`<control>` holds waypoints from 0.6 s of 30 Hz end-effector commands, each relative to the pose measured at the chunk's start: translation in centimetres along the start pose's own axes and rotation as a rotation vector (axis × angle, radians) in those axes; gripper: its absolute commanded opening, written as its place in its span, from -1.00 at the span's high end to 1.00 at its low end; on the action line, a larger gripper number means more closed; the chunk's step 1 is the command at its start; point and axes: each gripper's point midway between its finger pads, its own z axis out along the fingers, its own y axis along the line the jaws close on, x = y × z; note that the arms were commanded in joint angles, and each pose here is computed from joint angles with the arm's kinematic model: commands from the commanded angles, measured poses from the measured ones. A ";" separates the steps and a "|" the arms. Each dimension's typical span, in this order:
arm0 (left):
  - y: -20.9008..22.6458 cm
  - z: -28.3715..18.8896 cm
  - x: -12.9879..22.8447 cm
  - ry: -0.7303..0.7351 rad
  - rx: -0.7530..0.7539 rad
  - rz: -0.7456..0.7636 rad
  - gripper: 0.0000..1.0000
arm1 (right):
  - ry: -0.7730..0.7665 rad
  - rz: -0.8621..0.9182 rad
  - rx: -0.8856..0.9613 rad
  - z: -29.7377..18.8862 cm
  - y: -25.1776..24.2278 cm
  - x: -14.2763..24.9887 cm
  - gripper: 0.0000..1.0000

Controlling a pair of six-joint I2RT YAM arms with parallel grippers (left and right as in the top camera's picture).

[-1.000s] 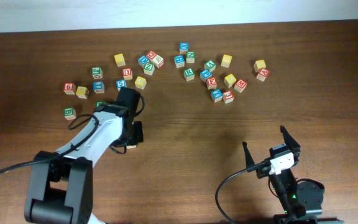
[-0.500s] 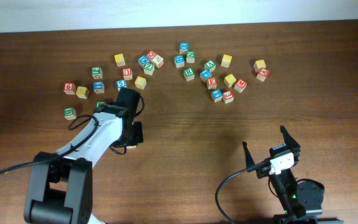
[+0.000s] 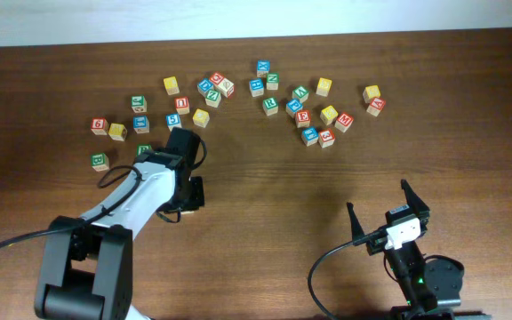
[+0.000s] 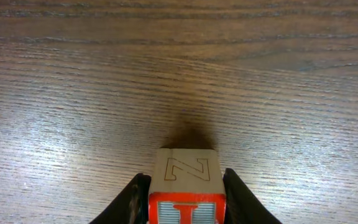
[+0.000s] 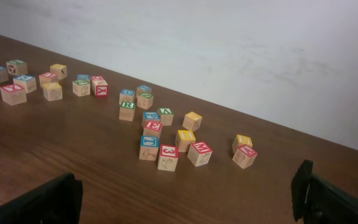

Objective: Spell out ICRA
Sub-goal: 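Lower the I block onto the table and open the left gripper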

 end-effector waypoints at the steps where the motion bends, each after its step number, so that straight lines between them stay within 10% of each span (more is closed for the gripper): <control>1: 0.0 0.2 0.1 -0.004 -0.008 0.010 0.34 | -0.001 0.005 -0.018 0.0 0.4 0.1 -0.97; 18: 1.4 0.0 -1.3 -0.072 -0.096 0.006 0.49 | 0.000 0.005 -0.018 0.0 0.4 0.2 -0.97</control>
